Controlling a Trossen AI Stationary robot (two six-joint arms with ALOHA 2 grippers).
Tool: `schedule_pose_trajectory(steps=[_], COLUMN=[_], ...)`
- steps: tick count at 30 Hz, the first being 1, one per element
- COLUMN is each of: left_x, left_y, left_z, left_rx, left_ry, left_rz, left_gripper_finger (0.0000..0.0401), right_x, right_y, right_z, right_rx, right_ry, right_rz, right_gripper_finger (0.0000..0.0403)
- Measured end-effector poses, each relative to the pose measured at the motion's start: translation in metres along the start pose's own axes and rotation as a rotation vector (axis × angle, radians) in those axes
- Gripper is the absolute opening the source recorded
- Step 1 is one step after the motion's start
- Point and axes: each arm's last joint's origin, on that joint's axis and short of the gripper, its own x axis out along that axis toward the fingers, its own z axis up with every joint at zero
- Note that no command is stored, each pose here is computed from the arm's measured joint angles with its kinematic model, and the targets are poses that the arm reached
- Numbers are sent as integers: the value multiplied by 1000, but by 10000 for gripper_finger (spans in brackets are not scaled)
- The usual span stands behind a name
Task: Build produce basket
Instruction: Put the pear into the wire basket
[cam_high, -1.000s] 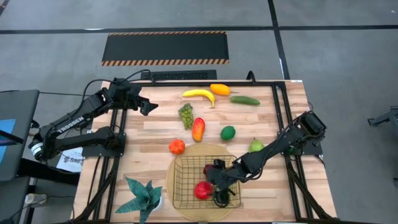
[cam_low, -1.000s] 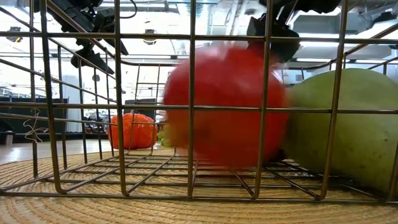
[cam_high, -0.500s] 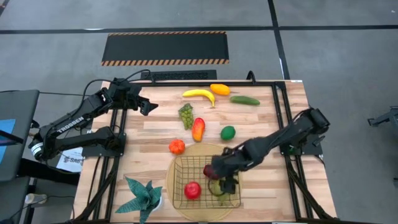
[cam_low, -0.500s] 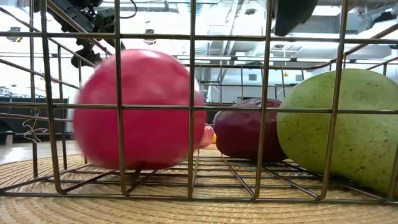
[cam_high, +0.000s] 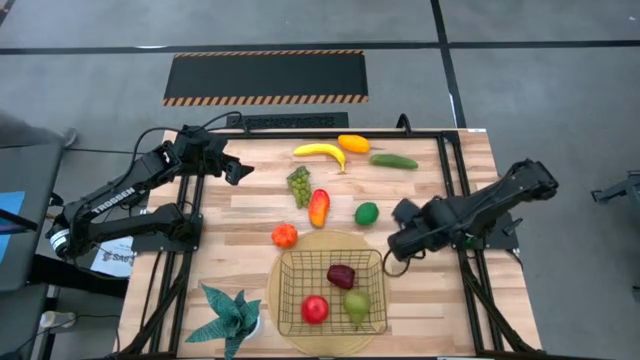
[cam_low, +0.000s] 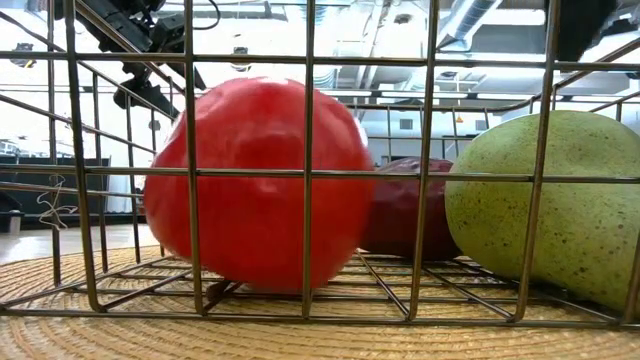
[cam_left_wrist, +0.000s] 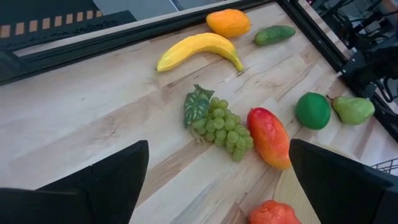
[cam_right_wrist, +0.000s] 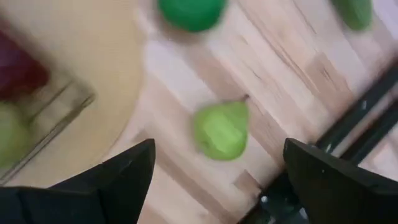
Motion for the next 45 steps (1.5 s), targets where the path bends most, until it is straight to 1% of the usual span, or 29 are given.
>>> schedule_pose_trajectory(steps=[2,4,6,8,12,14,15,21,25,29,33,36,38,41,45], left_x=[0,0,0,0,0,0,0,0,0,0,0,0,0,0,0], left_y=[0,0,0,0,0,0,0,0,0,0,0,0,0,1,1], left_z=[0,0,0,0,0,0,0,0,0,0,0,0,0,-1,-2], left_rx=[0,0,1,1,1,1,1,9,23,23,23,23,23,24,39], left_ry=[0,0,-1,-2,-3,-3,-3,-2,-2,-1,-1,-1,0,5,17], left_rz=[0,0,1,5,5,5,5,5,6,7,7,8,9,11,17], left_gripper_finger=[374,374,374,374,374,374,374,374,374,374,374,374,374,374,374], right_x=[15,35,53,70,96,108,114,140,149,160,168,168,165,157,135], right_y=[-11,-23,-33,-39,-40,-39,-40,-36,-25,-16,-10,-10,-11,-12,-12], right_z=[-3,-9,-14,-18,-21,-23,-24,-30,-29,-30,-32,-33,-32,-31,-23], right_rx=[142,240,324,388,467,483,488,486,479,458,444,443,447,460,475], right_ry=[20,67,90,97,72,68,77,148,160,194,232,247,245,257,219], right_rz=[-48,-114,-127,-72,91,132,134,95,95,67,46,50,72,105,207], right_gripper_finger=[370,369,368,368,367,367,367,367,367,367,355,335,324,317,318])
